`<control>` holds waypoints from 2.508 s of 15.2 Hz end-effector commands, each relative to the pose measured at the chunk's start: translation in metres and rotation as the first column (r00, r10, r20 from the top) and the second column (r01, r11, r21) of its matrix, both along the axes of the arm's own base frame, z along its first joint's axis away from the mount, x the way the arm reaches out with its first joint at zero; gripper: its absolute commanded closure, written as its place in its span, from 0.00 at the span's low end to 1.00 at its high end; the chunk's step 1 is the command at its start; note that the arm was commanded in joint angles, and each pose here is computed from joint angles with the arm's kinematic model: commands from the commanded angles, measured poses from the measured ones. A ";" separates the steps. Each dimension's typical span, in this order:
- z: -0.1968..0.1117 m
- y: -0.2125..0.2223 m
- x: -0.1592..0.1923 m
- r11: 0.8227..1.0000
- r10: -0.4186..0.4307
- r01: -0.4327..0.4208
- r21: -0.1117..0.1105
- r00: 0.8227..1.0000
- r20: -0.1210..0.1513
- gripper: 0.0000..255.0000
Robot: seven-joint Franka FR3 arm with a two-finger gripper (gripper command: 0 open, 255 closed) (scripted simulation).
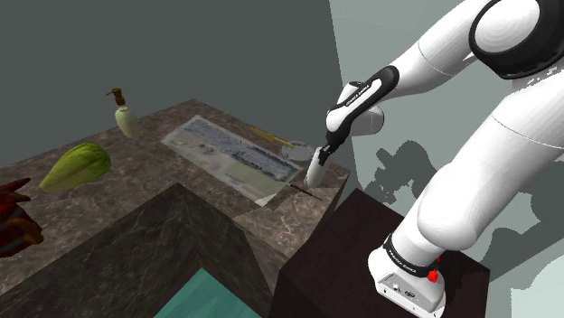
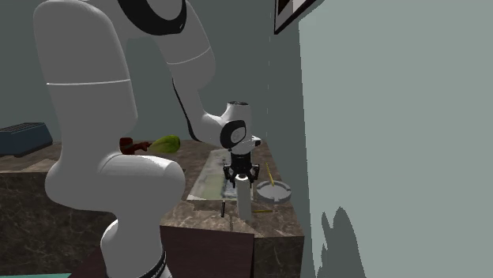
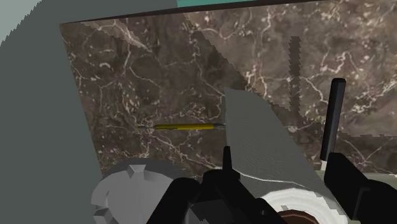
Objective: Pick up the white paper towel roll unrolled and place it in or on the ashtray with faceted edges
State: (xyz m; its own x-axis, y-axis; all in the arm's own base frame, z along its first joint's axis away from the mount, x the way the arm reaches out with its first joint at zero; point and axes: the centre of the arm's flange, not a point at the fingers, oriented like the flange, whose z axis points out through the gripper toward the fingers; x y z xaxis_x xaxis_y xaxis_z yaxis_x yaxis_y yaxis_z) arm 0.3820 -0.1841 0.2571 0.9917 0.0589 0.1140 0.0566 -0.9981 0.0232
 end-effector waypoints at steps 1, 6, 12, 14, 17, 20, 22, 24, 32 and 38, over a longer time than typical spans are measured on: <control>0.000 0.000 0.000 1.000 0.000 0.000 0.001 1.000 -0.002 1.00; 0.015 0.000 0.000 1.000 0.000 0.000 0.001 1.000 -0.001 1.00; 0.047 0.000 0.000 1.000 0.000 0.000 0.001 1.000 -0.001 1.00; 0.057 0.000 0.000 1.000 0.000 0.000 0.001 1.000 -0.001 1.00; 0.073 0.000 0.000 1.000 0.000 0.000 0.001 1.000 -0.001 1.00; 0.089 0.000 0.000 1.000 0.000 0.000 0.001 1.000 -0.001 1.00; 0.100 0.000 0.000 1.000 0.000 0.000 0.001 1.000 -0.001 1.00; 0.105 -0.007 0.010 1.000 0.000 0.000 0.001 1.000 -0.001 1.00; 0.138 -0.064 0.092 1.000 0.000 0.000 0.001 1.000 -0.001 1.00; 0.162 -0.107 0.154 1.000 0.000 0.000 0.001 1.000 -0.001 1.00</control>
State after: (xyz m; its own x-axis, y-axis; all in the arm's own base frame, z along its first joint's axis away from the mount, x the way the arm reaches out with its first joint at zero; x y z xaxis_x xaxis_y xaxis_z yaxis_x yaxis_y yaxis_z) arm 0.5247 -0.2848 0.4122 0.9920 0.0570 0.1122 0.0547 -0.9982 0.0239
